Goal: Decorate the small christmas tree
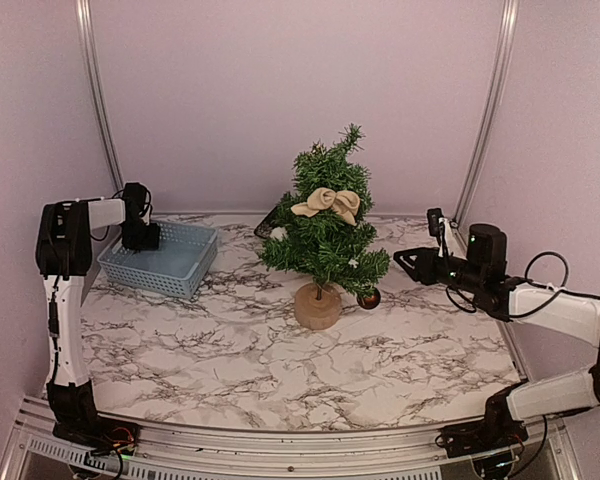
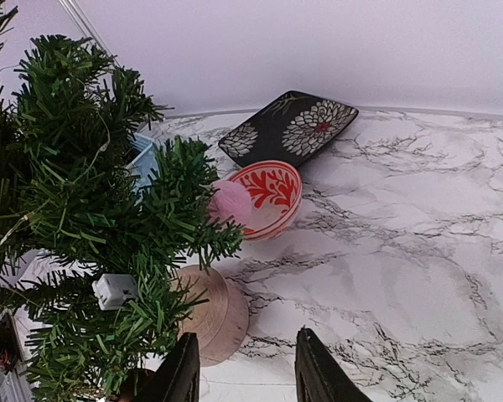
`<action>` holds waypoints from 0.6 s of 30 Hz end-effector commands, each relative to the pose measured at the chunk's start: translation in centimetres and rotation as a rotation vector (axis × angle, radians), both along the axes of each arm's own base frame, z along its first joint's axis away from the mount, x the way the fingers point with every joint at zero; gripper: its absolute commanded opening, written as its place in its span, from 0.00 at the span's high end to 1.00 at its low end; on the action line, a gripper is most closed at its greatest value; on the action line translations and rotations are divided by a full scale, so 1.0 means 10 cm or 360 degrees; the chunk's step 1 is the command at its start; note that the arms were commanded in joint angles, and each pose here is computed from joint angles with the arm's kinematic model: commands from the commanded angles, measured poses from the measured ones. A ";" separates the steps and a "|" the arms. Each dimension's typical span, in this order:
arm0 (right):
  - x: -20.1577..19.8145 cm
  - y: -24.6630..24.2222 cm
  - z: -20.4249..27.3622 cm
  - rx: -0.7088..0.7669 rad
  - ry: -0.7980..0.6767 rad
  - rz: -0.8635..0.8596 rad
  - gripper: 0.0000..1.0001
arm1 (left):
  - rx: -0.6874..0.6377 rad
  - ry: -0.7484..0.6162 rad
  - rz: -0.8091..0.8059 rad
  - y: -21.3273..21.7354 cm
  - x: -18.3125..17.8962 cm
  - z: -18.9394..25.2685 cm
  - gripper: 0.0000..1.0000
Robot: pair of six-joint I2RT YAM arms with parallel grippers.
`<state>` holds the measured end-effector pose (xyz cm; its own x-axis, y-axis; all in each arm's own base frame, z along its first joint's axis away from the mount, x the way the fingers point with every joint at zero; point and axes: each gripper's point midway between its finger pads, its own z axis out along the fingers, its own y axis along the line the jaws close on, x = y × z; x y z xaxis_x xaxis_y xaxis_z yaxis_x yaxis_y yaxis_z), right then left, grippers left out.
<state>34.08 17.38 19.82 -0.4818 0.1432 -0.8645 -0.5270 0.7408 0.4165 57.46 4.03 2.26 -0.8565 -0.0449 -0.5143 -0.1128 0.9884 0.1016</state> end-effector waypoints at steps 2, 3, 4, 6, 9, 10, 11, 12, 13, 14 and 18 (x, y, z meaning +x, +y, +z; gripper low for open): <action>0.00 -0.04 0.21 0.0020 -0.0081 -0.0021 0.62 | -0.0198 0.0157 -0.0051 -0.23 -0.35 -0.08 0.48; -0.01 -0.04 0.22 0.0020 -0.0084 -0.0020 0.62 | -0.0233 0.0162 -0.0055 -0.29 -0.39 -0.05 0.50; -0.01 -0.04 0.22 0.0021 -0.0086 -0.0020 0.62 | -0.0266 0.0174 -0.0068 -0.35 -0.45 -0.04 0.51; -0.01 -0.04 0.24 0.0028 -0.0093 -0.0021 0.62 | -0.0288 0.0191 -0.0069 -0.43 -0.60 0.03 0.56; -0.02 -0.04 0.25 0.0031 -0.0098 -0.0022 0.62 | -0.0287 0.0189 -0.0125 -0.66 -0.77 0.16 0.63; -0.02 -0.04 0.25 0.0033 -0.0100 -0.0020 0.62 | -0.0271 0.0175 -0.0145 -0.72 -0.81 0.24 0.67; -0.02 -0.04 0.24 0.0034 -0.0097 -0.0020 0.62 | -0.0251 0.0171 -0.0170 -0.78 -0.85 0.28 0.69; -0.02 -0.04 0.25 0.0036 -0.0098 -0.0018 0.62 | -0.0233 0.0174 -0.0205 -0.85 -0.89 0.30 0.72; -0.02 -0.04 0.25 0.0038 -0.0098 -0.0017 0.62 | -0.0225 0.0175 -0.0247 -0.93 -0.93 0.32 0.74; -0.02 -0.04 0.25 0.0040 -0.0101 -0.0016 0.62 | -0.0226 0.0176 -0.0285 -1.00 -0.96 0.34 0.75; -0.03 -0.04 0.25 0.0037 -0.0099 -0.0019 0.62 | -0.0400 0.0104 -0.0375 -1.30 -0.97 0.53 0.75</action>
